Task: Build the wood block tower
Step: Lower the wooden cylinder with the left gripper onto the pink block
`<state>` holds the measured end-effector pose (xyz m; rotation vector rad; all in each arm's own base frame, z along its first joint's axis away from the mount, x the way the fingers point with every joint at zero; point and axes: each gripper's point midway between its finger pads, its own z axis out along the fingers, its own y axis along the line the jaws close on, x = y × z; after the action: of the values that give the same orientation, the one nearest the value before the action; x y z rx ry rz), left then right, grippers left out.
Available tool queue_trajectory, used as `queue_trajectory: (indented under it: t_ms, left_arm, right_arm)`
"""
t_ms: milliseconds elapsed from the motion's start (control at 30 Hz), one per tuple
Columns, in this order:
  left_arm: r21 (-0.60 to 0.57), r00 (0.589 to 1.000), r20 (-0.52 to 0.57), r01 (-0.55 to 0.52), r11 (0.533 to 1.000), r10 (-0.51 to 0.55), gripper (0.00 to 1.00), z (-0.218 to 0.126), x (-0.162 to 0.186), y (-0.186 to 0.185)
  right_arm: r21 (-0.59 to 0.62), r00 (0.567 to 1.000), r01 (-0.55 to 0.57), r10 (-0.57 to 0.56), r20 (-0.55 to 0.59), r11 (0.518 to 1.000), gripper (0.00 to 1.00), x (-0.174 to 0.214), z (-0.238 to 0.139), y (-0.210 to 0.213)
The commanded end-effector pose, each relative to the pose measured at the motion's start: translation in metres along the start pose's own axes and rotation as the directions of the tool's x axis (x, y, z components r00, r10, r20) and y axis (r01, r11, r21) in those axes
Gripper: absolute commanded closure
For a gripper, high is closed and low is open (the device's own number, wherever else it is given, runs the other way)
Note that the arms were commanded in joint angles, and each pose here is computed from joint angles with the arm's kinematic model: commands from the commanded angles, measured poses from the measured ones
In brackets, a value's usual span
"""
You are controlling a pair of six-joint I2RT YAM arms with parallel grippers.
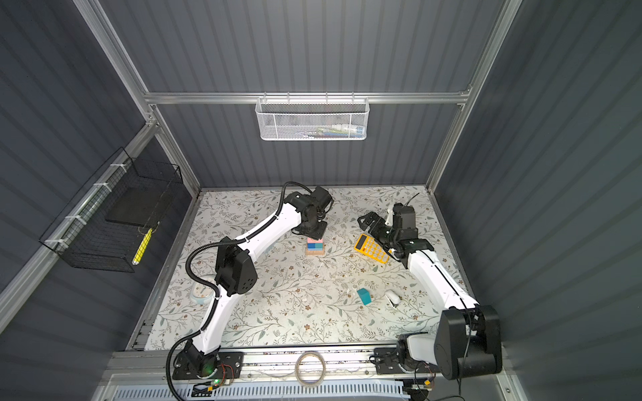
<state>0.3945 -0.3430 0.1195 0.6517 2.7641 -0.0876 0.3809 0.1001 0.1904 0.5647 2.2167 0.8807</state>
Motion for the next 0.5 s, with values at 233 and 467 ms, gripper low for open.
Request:
queue_trajectory:
  t_ms: [233,467]
  left_arm:
    - [-0.015,1.0,-0.017,0.012,1.0,-0.012,0.62,0.0081,0.0011,0.0018]
    - [-0.014,1.0,-0.005,0.018,1.0,-0.018,0.54,0.0052,-0.0017,0.0023]
  right_arm:
    - [-0.002,1.0,-0.007,0.007,-0.005,1.0,0.01,-0.0001,0.0019,-0.0021]
    - [-0.002,1.0,-0.007,0.007,-0.005,1.0,0.01,-0.0002,0.0019,-0.002]
